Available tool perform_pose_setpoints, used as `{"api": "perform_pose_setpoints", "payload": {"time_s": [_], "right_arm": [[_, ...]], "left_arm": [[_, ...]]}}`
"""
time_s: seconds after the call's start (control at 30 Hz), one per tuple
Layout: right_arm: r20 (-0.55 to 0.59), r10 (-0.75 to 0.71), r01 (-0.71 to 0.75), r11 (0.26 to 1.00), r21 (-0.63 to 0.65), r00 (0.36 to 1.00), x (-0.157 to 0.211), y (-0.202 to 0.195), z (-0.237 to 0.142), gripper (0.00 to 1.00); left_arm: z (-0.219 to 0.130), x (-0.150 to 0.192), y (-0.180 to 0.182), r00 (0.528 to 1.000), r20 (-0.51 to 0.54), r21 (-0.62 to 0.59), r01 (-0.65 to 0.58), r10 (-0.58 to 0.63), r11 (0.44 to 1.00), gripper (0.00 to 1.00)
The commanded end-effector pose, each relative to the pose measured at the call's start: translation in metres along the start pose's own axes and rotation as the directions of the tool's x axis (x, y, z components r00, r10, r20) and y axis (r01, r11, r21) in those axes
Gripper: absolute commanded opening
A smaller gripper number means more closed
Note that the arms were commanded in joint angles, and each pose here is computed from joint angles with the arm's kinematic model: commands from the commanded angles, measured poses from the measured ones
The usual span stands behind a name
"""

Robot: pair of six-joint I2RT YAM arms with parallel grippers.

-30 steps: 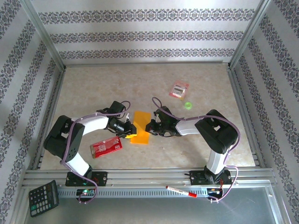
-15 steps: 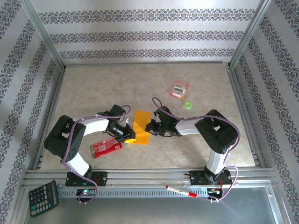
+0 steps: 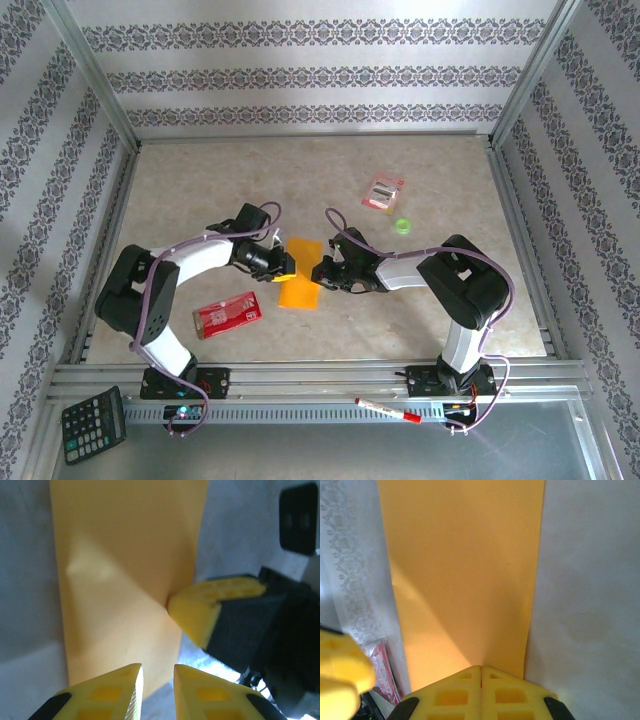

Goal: Fold a paper plane with a square sheet of paper (pick it up from the middle)
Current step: First fold the square sheet of paper in half at the center of the table.

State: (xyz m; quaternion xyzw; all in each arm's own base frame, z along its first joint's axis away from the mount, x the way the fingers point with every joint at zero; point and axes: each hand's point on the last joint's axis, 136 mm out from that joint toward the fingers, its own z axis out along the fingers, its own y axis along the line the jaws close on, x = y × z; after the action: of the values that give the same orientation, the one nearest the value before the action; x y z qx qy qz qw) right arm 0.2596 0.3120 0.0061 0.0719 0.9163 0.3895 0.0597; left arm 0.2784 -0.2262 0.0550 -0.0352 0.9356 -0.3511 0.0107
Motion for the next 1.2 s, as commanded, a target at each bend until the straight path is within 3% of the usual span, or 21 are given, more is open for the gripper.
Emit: {"api": "perform_pose_setpoints", "payload": {"time_s": [0.0, 0.23, 0.43, 0.57, 0.9, 1.17], "right_arm": [[-0.105, 0.137, -0.088, 0.922, 0.376, 0.985, 0.055, -0.117, 0.003, 0.00], [-0.108, 0.138, -0.088, 0.923, 0.376, 0.985, 0.055, -0.117, 0.004, 0.00], [-0.107, 0.138, -0.089, 0.923, 0.375, 0.985, 0.055, -0.116, 0.004, 0.00], [-0.106, 0.137, -0.088, 0.922, 0.376, 0.985, 0.055, -0.117, 0.003, 0.00], [-0.106, 0.136, -0.086, 0.920, 0.381, 0.985, 0.056, -0.119, 0.002, 0.00], [-0.101, 0.140, -0.092, 0.920, 0.381, 0.985, 0.055, -0.120, 0.001, 0.00]], "left_arm": [[0.008, -0.008, 0.020, 1.000, -0.011, -0.050, -0.002, 0.002, 0.999, 0.23], [0.012, -0.007, 0.053, 0.998, -0.024, -0.097, 0.049, -0.052, 0.994, 0.23], [-0.005, -0.008, 0.014, 1.000, 0.014, 0.021, 0.021, -0.022, 1.000, 0.24], [0.002, 0.009, 0.001, 0.999, -0.024, 0.071, 0.029, -0.028, 0.997, 0.24], [0.014, 0.044, 0.067, 0.986, -0.098, -0.127, 0.120, -0.133, 0.985, 0.23], [0.001, 0.046, 0.014, 0.996, -0.067, 0.058, 0.062, -0.058, 0.996, 0.26]]}}
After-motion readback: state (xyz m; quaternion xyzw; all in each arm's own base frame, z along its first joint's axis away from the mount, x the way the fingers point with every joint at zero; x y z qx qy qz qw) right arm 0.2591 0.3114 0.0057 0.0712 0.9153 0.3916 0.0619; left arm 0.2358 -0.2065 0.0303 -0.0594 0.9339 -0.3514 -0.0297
